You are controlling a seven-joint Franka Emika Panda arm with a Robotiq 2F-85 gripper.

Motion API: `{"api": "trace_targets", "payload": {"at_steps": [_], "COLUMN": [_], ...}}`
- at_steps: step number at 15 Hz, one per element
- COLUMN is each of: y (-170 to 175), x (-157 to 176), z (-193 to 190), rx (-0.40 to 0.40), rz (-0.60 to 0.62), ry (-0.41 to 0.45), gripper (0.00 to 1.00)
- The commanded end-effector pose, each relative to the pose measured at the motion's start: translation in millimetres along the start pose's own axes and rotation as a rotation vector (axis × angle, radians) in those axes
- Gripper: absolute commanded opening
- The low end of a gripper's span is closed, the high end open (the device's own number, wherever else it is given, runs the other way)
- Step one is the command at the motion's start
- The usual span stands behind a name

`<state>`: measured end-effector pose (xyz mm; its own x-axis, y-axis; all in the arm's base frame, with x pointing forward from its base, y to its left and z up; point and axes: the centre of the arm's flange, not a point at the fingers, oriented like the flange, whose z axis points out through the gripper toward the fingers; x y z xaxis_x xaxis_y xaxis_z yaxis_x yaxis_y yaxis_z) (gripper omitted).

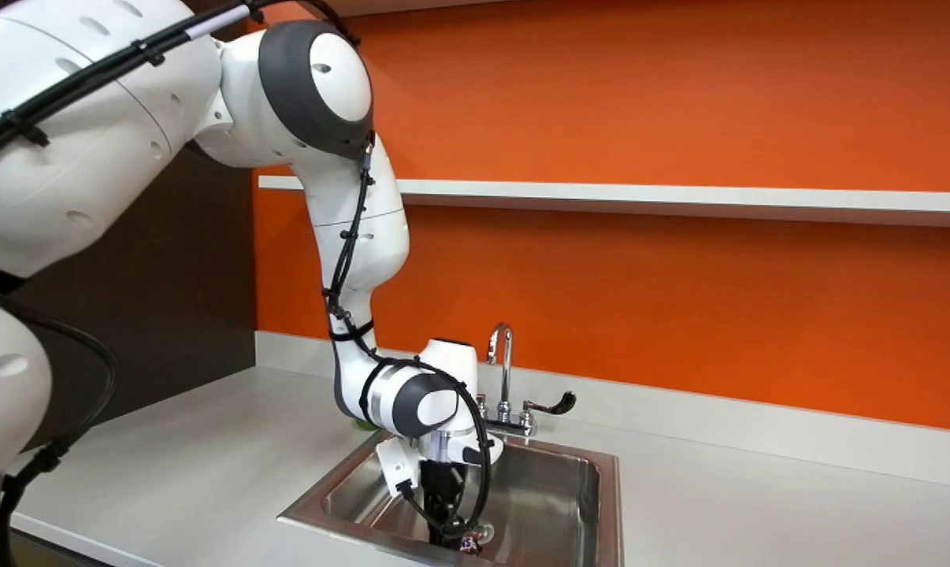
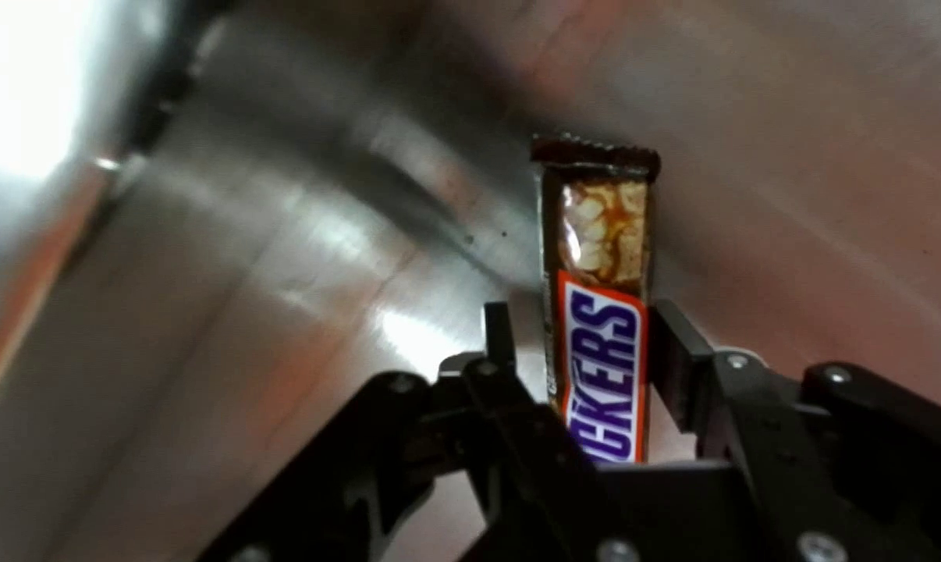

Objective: Remove the brown packet from the sink.

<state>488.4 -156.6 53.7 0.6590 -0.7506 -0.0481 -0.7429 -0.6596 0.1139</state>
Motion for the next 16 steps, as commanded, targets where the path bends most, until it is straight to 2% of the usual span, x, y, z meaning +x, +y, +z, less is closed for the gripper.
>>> {"api": "trace_targets", "payload": {"at_steps": [1,3,8,16], "y": [-7,-7,-8,-11], "x": [4,4,4,4], "z": [1,2,-1,-44], "rx": [-0.016,-0.019,-0.021,-0.021], "rz": [0.021,0.019,0.018,-0.014], "ry": [-0.015,-0.016,-0.015,0.047], "gripper": [0.18,0.04,0.05,0.05]}}
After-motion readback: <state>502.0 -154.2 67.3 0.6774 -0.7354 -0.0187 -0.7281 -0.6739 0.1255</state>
